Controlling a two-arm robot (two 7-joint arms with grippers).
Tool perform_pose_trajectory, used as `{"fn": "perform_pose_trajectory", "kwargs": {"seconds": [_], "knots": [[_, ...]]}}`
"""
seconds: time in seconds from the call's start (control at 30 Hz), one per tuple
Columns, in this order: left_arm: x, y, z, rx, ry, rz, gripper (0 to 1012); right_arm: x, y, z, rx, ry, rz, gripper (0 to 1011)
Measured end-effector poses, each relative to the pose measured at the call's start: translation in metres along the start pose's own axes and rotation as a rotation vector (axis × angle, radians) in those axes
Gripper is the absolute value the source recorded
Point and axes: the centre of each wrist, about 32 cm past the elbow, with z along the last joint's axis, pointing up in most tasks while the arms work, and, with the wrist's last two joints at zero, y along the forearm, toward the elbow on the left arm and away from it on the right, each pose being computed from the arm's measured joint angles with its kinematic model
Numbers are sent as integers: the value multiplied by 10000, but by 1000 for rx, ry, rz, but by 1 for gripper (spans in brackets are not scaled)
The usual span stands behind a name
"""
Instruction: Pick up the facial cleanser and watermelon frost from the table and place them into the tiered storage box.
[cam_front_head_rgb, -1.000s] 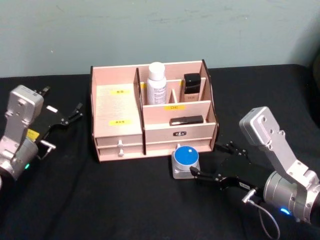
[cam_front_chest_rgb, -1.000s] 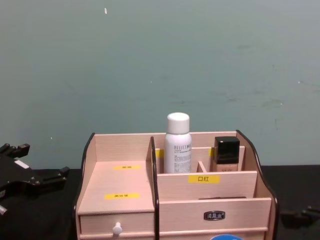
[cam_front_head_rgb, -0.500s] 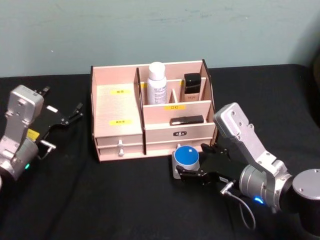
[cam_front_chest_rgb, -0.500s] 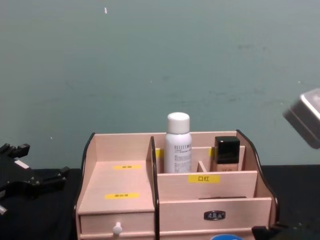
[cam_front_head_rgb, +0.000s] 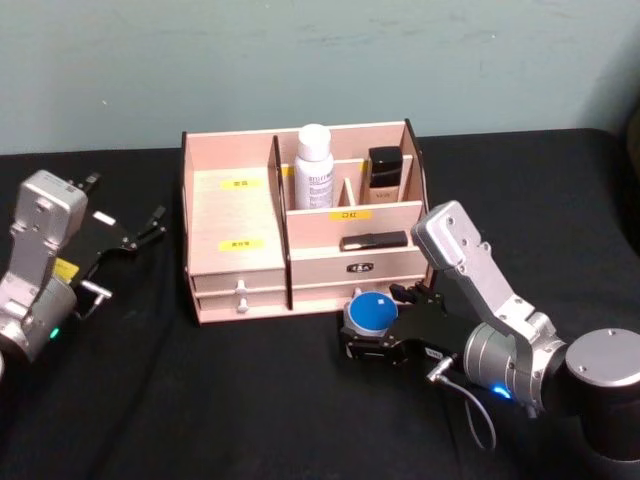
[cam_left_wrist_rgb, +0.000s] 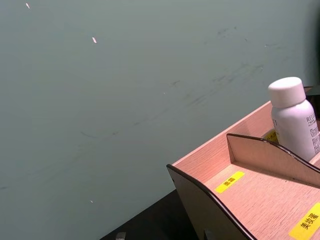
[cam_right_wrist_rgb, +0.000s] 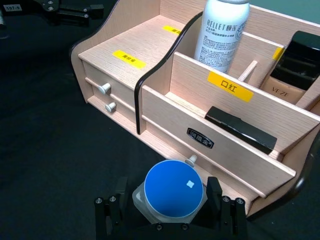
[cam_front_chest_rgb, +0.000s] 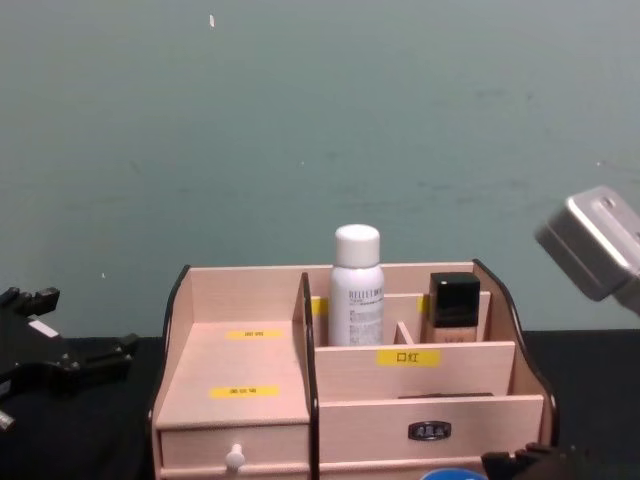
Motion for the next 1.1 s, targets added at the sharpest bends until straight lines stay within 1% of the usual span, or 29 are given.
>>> {"fn": "perform_pose_trajectory", "kwargs": {"seconds": [0.47,1.1], "knots": [[0,0,0,0,0,0,1010,-4,56,7,-12,-21,-8,1000],[0,0,0,0,0,0,1010,-15,100,-25,-35,-23,-2,1000]]}}
